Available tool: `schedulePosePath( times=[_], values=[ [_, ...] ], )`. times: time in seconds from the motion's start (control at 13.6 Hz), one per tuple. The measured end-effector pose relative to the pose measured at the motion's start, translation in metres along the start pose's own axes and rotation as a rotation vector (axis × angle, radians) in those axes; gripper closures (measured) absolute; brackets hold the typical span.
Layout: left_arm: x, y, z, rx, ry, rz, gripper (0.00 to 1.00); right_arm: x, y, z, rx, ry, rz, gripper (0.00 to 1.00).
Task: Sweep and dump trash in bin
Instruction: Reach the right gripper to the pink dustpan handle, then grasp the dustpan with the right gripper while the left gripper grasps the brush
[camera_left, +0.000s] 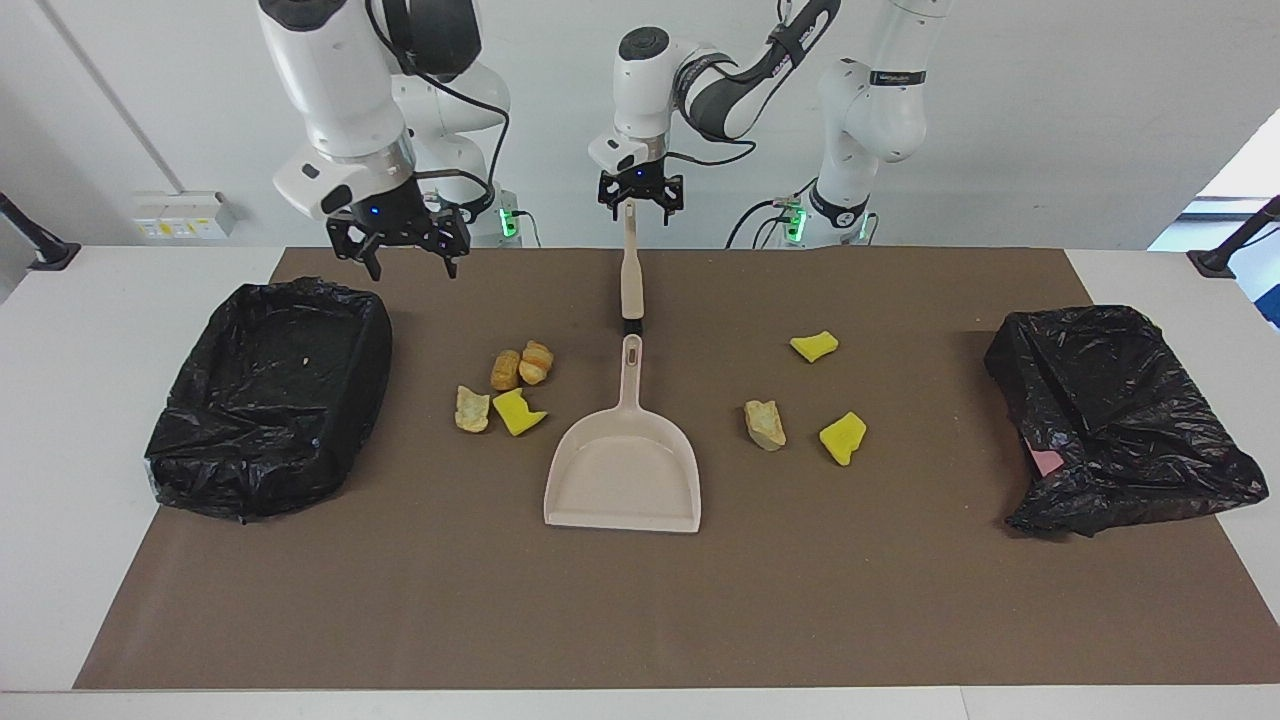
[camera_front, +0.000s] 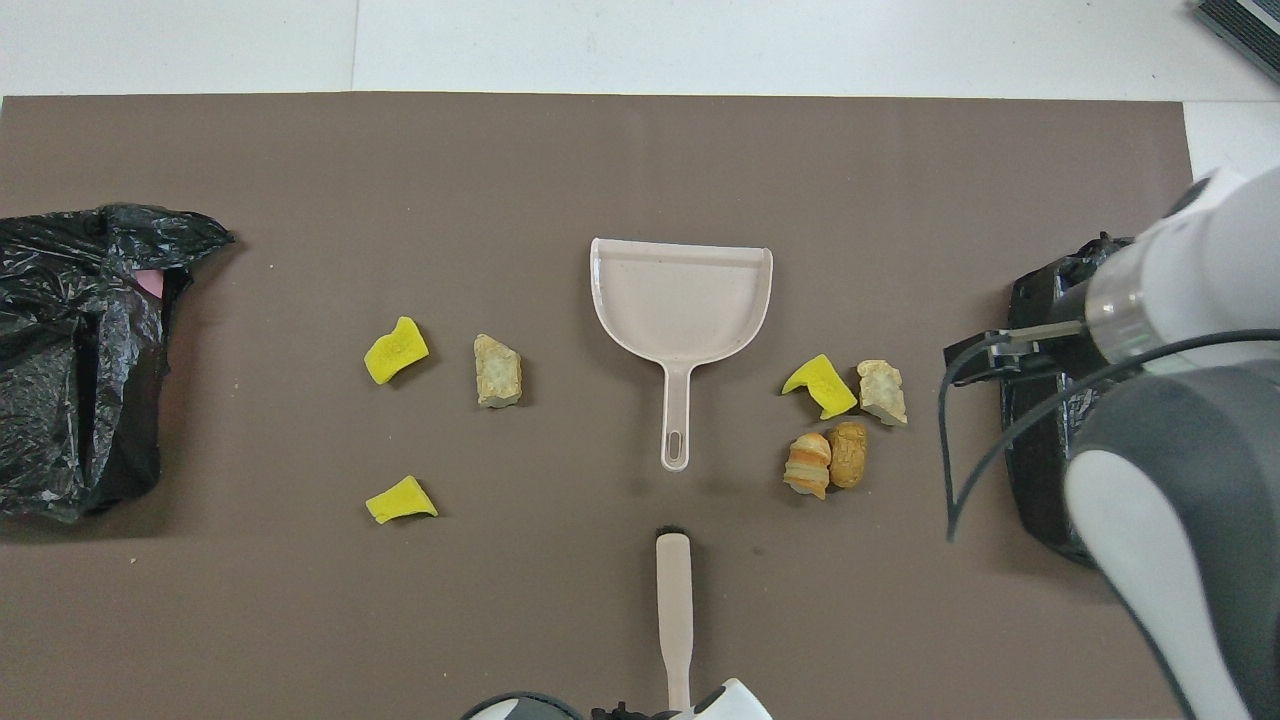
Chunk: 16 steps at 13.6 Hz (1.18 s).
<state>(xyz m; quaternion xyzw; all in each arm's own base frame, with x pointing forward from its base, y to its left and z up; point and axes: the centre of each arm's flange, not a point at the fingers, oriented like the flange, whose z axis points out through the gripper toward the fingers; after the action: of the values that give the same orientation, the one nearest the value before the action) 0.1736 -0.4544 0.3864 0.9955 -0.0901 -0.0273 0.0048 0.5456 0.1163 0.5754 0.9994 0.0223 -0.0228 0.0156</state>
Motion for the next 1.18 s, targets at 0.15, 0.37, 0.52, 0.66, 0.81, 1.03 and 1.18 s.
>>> schedulePosePath(
  times=[0.15,0.37,0.52,0.66,0.81,1.03,1.18],
  values=[
    [0.002,0.001,0.009,0.008,-0.004,-0.003,0.0,0.014,-0.052,0.025,0.017,0.002,0.041,0.0],
    [-0.002,0.012,0.035,0.017,-0.004,0.016,0.0,0.037,-0.125,0.068,0.03,0.001,0.105,0.0],
    [-0.004,0.018,0.05,0.024,-0.005,0.024,0.0,0.046,-0.161,0.096,0.036,0.005,0.098,0.0],
    [-0.004,0.018,0.052,0.026,-0.006,0.024,0.02,0.045,-0.184,0.121,0.049,-0.028,0.097,0.0],
    [-0.003,0.018,0.05,0.024,-0.005,0.023,0.06,0.044,-0.203,0.148,0.065,-0.041,0.084,0.0],
    [-0.003,0.018,0.048,0.023,-0.005,0.023,0.4,0.03,-0.23,0.197,0.057,-0.056,0.06,0.0],
    [-0.004,0.015,0.047,0.037,-0.015,0.021,0.64,0.022,-0.23,0.219,0.052,-0.058,0.059,0.0]
  ],
)
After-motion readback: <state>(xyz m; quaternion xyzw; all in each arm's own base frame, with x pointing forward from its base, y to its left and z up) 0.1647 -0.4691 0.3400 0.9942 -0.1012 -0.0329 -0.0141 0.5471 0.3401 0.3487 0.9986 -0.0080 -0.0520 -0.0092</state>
